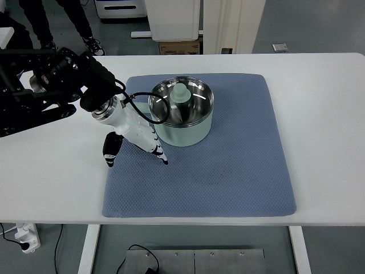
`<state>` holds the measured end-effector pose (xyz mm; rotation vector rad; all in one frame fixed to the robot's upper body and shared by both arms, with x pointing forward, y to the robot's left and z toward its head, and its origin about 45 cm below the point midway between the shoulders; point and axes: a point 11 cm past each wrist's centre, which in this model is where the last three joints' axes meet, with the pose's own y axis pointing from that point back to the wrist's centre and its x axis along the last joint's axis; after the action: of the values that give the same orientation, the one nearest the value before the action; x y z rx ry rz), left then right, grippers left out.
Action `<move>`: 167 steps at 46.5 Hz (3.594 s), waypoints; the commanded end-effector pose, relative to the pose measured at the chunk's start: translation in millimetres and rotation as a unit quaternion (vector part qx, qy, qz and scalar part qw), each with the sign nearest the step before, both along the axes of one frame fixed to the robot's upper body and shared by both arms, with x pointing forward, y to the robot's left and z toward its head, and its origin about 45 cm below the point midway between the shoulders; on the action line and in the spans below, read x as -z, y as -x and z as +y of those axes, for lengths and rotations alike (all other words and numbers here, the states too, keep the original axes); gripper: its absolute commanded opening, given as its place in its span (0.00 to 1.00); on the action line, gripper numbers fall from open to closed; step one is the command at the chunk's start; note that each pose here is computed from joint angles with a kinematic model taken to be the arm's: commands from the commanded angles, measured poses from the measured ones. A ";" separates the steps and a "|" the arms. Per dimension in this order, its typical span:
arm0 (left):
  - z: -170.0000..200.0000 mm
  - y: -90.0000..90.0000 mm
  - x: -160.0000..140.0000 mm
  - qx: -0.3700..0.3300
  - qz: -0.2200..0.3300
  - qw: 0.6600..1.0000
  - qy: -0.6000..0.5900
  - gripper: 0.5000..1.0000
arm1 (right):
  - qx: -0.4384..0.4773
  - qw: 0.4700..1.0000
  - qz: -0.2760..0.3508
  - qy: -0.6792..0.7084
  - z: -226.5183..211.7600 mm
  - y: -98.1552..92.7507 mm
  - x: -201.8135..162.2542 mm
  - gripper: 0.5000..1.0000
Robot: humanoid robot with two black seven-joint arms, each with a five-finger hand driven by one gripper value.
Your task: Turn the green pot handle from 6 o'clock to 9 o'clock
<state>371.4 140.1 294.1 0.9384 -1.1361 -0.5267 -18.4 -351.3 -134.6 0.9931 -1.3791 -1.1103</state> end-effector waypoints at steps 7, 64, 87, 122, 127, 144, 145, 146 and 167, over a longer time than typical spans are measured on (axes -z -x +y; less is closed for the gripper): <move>-28.6 10.7 -24.0 -0.041 0.082 0.989 0.119 1.00 | 0.000 1.000 0.000 0.000 0.0 0.0 0.0 1.00; 106.8 -131.9 -31.8 -0.560 0.246 0.469 0.637 1.00 | 0.001 1.000 0.000 0.000 0.0 -0.1 0.0 1.00; 131.9 -124.3 22.2 -0.613 0.281 0.288 0.680 1.00 | 0.000 1.000 0.000 0.001 -0.2 0.0 0.0 1.00; 159.1 -106.6 73.6 -0.642 0.329 0.128 0.681 1.00 | 0.000 1.000 0.000 0.000 0.0 0.0 0.0 1.00; 157.1 -107.2 72.7 -0.636 0.338 0.116 0.684 1.00 | 0.000 1.000 0.000 0.000 0.0 0.0 0.0 1.00; 129.9 -100.1 93.1 -0.632 0.370 0.089 0.675 1.00 | -0.003 1.000 -0.013 -0.001 0.9 -13.0 -0.1 1.00; 129.3 -99.7 94.0 -0.633 0.371 0.089 0.674 1.00 | -0.003 1.000 -0.012 -0.001 0.5 -12.7 -0.2 1.00; 128.2 -99.7 93.8 -0.632 0.372 0.088 0.674 1.00 | -0.003 1.000 -0.012 -0.001 0.5 -12.7 -0.2 1.00; 126.7 -95.5 101.4 -0.632 0.379 0.076 0.672 1.00 | -0.001 1.000 -0.012 -0.001 0.5 -11.8 -0.2 1.00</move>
<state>466.9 267.0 192.6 -0.4715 0.7561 1.3777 -6.7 -351.0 -134.5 1.0131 -1.3926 -1.0973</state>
